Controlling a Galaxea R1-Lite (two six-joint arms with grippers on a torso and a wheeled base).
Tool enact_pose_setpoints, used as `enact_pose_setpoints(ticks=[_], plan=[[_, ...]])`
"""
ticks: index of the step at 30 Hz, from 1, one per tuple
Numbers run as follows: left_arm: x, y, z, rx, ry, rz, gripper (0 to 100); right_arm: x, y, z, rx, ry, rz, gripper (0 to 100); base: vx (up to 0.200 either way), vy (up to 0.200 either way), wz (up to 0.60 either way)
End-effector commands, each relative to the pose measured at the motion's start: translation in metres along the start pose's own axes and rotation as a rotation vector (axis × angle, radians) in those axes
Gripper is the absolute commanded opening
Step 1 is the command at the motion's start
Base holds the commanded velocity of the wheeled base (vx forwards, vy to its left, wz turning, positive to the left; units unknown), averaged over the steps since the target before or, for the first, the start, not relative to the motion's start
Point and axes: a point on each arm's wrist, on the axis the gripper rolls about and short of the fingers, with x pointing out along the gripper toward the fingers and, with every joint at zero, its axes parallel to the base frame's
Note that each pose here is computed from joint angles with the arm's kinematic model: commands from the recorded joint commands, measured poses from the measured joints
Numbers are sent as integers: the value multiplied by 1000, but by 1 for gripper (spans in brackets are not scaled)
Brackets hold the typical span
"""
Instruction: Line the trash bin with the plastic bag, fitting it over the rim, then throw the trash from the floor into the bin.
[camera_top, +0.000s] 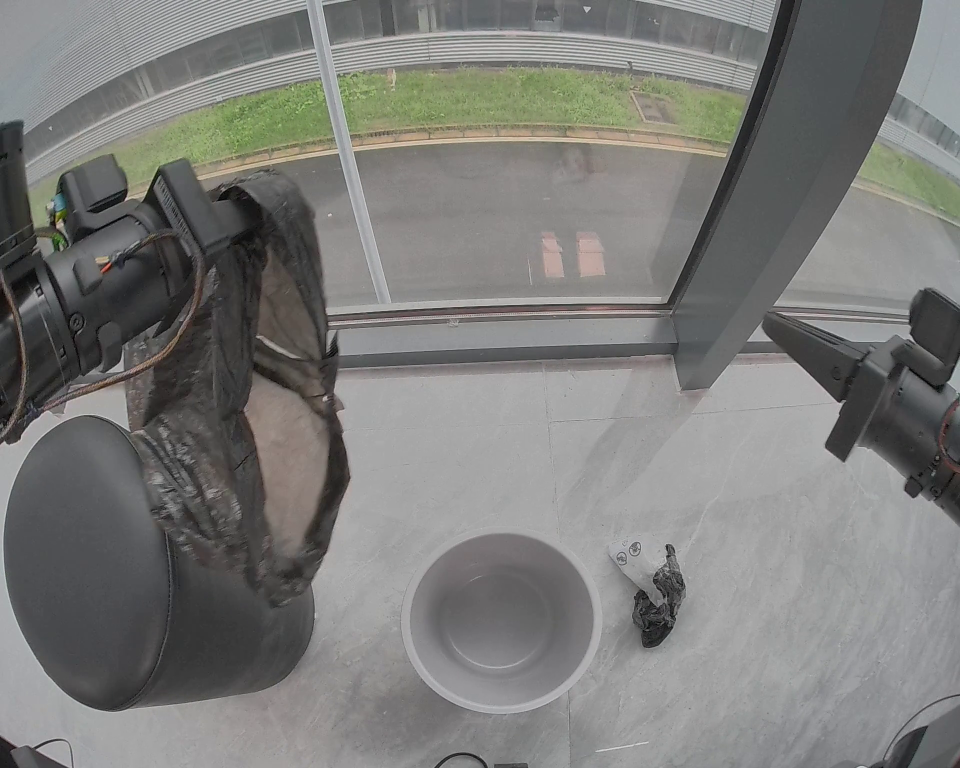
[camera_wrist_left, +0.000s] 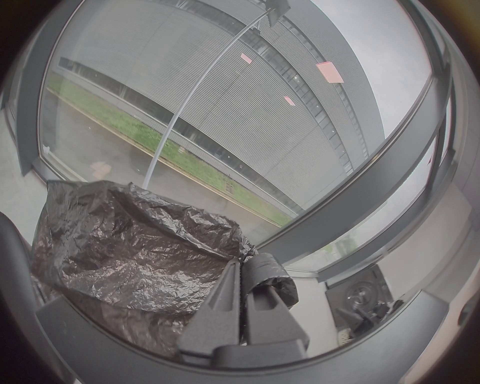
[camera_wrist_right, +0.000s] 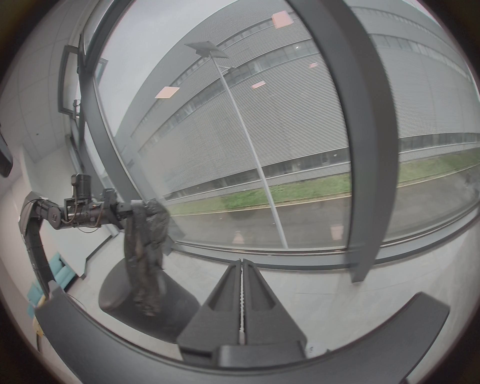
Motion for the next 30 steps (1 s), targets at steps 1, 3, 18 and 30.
enact_pose_setpoints(ticks=[1, 3, 18, 30], plan=[[13, -23, -2, -62, 46, -68, 0, 34, 30, -16, 3, 82, 101, 0, 0, 0, 0], [11, -32, 5, -104, 47, -99, 0, 37, 40, -23, 1, 110, 139, 0, 0, 0, 0], [0, -58, 10, -155, 86, -214, 0, 57, 53, -54, -32, 209, 138, 0, 0, 0, 0], [-5, -63, 11, -190, 91, -238, 0, 97, 86, -88, -40, 237, 196, 100, 0, 0, 0]])
